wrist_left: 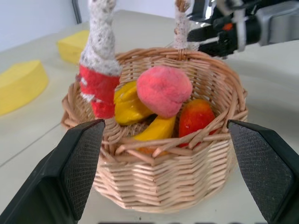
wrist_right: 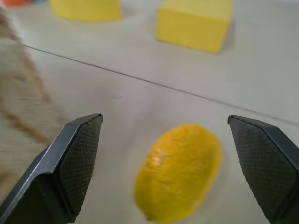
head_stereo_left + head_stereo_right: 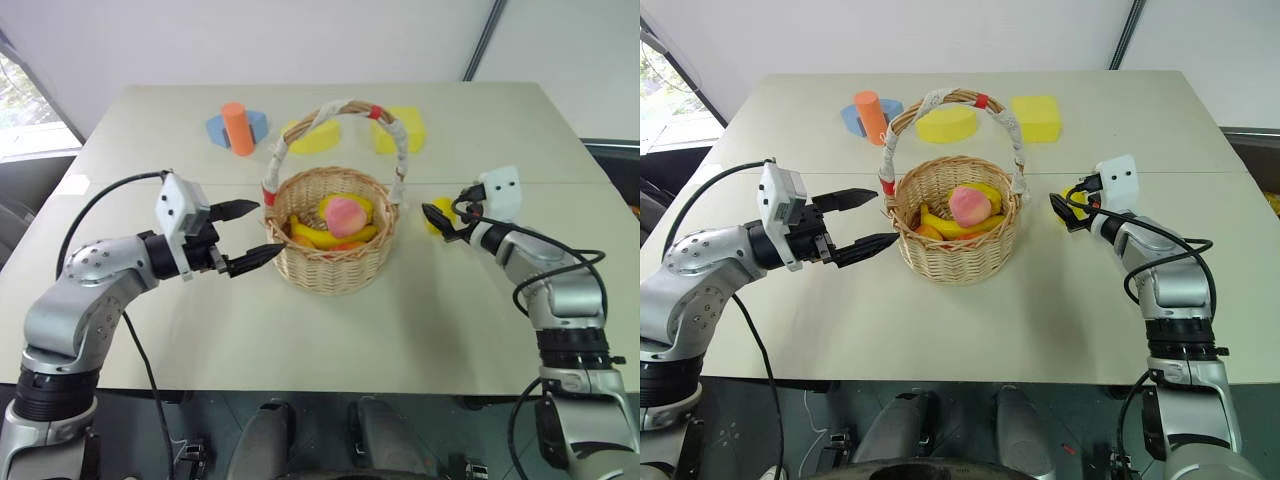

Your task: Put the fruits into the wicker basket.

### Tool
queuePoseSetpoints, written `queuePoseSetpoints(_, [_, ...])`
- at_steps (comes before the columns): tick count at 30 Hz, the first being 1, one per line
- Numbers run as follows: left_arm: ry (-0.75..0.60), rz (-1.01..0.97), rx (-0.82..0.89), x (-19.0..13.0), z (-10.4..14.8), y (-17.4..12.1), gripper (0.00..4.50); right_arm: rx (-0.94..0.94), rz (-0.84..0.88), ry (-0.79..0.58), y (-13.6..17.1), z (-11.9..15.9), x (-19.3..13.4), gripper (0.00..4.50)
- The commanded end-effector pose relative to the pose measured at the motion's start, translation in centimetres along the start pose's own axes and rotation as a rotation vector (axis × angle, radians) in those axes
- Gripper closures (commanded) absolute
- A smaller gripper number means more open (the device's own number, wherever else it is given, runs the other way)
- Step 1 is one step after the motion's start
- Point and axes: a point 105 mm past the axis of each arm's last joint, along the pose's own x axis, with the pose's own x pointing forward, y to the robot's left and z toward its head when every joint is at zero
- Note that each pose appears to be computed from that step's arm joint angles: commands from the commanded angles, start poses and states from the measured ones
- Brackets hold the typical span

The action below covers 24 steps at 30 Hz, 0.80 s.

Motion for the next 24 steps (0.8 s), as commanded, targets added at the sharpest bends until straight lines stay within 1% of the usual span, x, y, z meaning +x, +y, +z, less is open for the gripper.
queuePoseSetpoints(1, [-0.033, -0.03, 0.044, 0.3, 1.0, -0.9, 0.03, 0.003, -0.044, 0.017, -0.8, 0.2, 0.3, 0.0])
queuePoseSetpoints(6, [-0.055, -0.042, 0.042, 0.9, 1.3, -1.4, 0.03, 0.048, -0.041, 0.032, -0.5, -0.5, 0.6, 0.0])
queuePoseSetpoints(9, [-0.064, -0.047, 0.04, 1.2, 1.4, -1.6, 0.0, 0.09, -0.045, 0.019, -0.4, -0.4, 0.7, 0.78])
queuePoseSetpoints(11, [-0.065, -0.048, 0.041, 1.3, 1.5, -1.6, 0.0, 0.114, -0.048, 0.014, -0.3, -0.3, 0.7, 1.69])
queuePoseSetpoints(12, [-0.066, -0.048, 0.041, 1.3, 1.5, -1.6, 0.0, 0.119, -0.052, 0.012, -0.4, -0.2, 0.7, 2.22])
queuePoseSetpoints(13, [-0.066, -0.047, 0.041, 1.3, 1.5, -1.5, 0.0, 0.115, -0.055, 0.007, -0.4, -0.1, 0.6, 2.63])
queuePoseSetpoints(14, [-0.067, -0.045, 0.042, 1.3, 1.5, -1.4, 0.0, 0.11, -0.058, 0.002, -0.4, 0.1, 0.4, 2.87])
queuePoseSetpoints(15, [-0.067, -0.044, 0.043, 1.2, 1.5, -1.4, 0.0, 0.107, -0.059, -0.001, -0.4, 0.2, 0.3, 2.87])
queuePoseSetpoints(18, [-0.073, -0.014, 0.049, 0.9, 1.6, -0.8, 0.0, 0.076, -0.055, -0.07, -0.7, 2.1, -1.2, 2.87])
queuePoseSetpoints(20, [-0.074, -0.004, 0.051, 0.7, 1.5, -0.6, 0.0, 0.063, -0.052, -0.088, -0.7, 2.7, -1.9, 2.87])
queuePoseSetpoints(21, [-0.078, 0.017, 0.055, 0.4, 1.5, -0.2, 0.0, 0.015, -0.035, -0.114, -0.8, 3.4, -2.9, 2.87])
queuePoseSetpoints(22, [-0.077, 0.047, 0.05, -0.1, 1.3, 0.5, 0.0, -0.048, 0.014, -0.152, -0.8, 4.4, -4.8, 2.87])
queuePoseSetpoints(24, [-0.071, 0.087, 0.047, -0.8, 0.9, 1.4, 0.0, -0.172, 0.143, -0.197, 0.5, 5.9, -7.9, 2.87])
